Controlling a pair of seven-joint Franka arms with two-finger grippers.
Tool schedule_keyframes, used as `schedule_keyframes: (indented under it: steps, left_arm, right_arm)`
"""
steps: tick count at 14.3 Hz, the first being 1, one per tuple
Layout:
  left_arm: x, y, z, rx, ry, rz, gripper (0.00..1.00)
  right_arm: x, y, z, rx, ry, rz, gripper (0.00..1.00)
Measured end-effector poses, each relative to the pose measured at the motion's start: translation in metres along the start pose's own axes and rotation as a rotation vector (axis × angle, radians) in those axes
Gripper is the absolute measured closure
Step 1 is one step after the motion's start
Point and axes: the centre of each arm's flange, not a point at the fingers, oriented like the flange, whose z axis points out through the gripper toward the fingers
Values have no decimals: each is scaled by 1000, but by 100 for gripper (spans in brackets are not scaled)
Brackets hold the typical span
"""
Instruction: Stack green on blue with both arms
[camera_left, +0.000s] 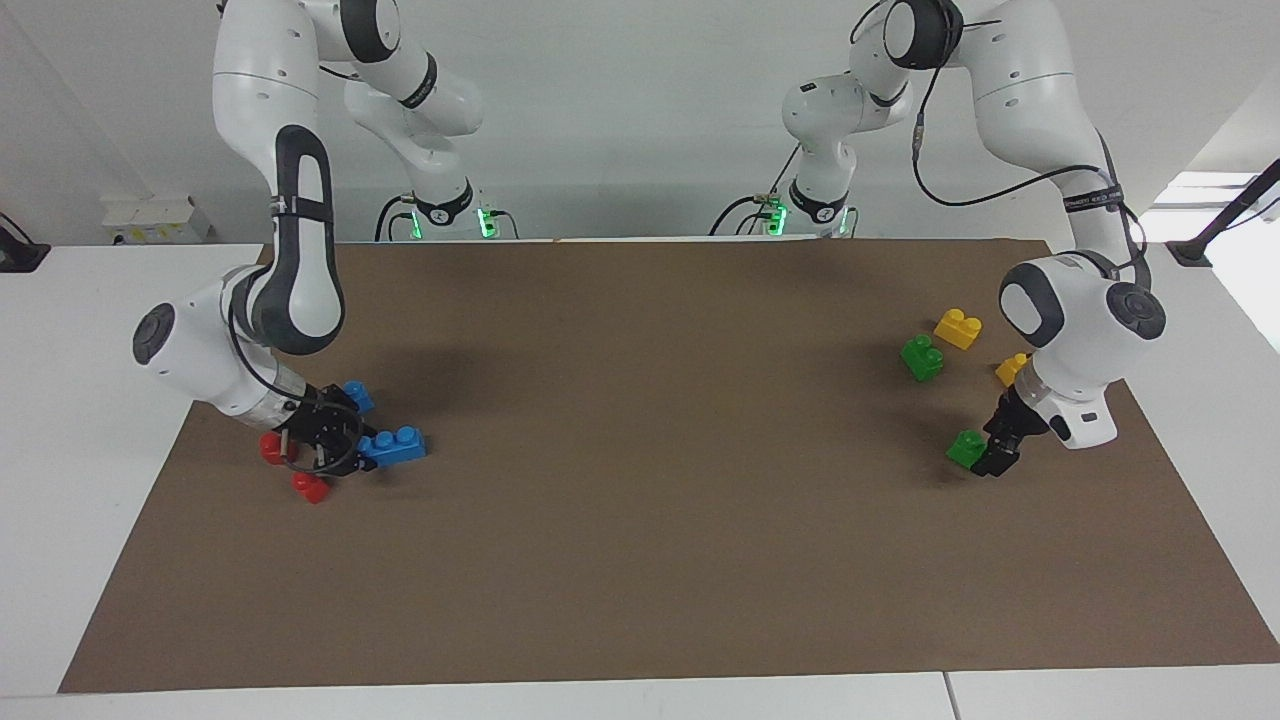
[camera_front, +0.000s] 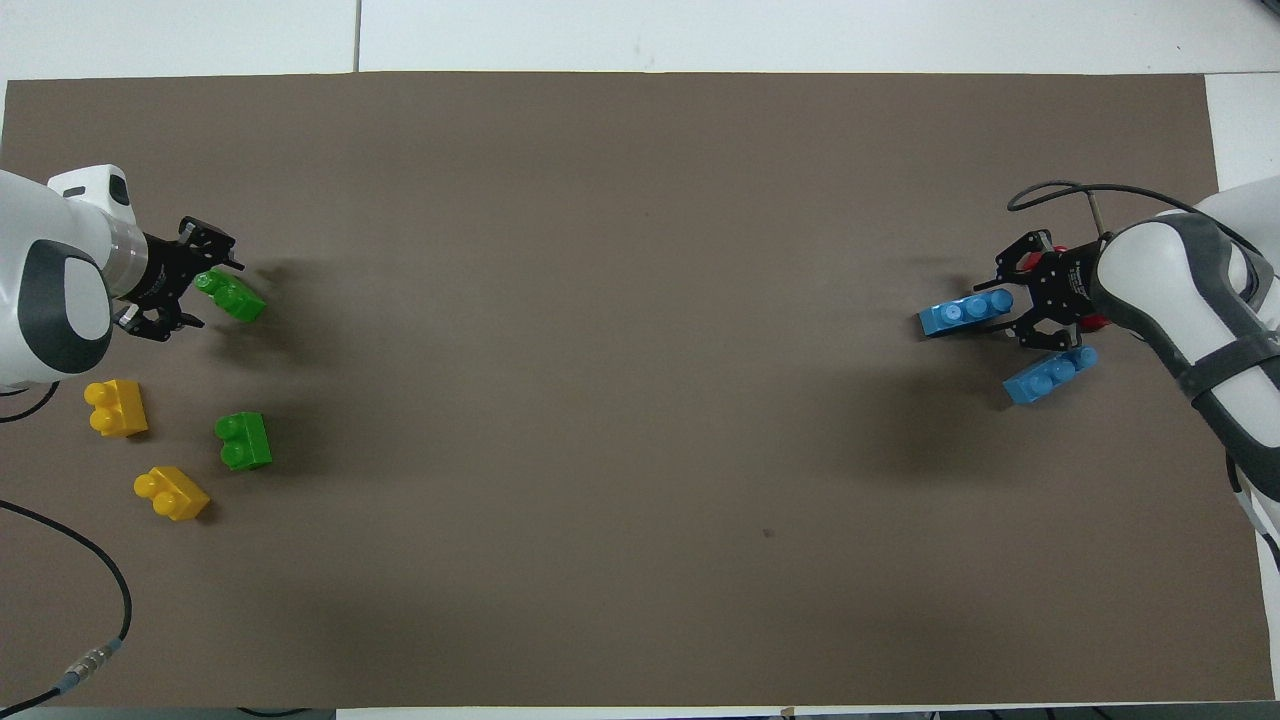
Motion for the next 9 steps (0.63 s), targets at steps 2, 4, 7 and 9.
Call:
schedule_keyframes:
  steps: [2, 4, 7, 9]
  left_arm:
    - [0, 0, 3, 3, -3, 0, 10]
    - [0, 0, 6, 6, -6, -1, 10]
    - [0, 0, 7, 5, -6, -1, 15]
    - [1, 0, 6, 3, -3, -1, 20]
  right_arm:
    - [0, 0, 0, 3, -2, -1, 54]
    - [0, 0, -1, 4, -2, -2, 66]
    - [-1, -2, -2, 18, -15, -22, 66]
    - [-4, -6, -7, 33, -19, -39, 66]
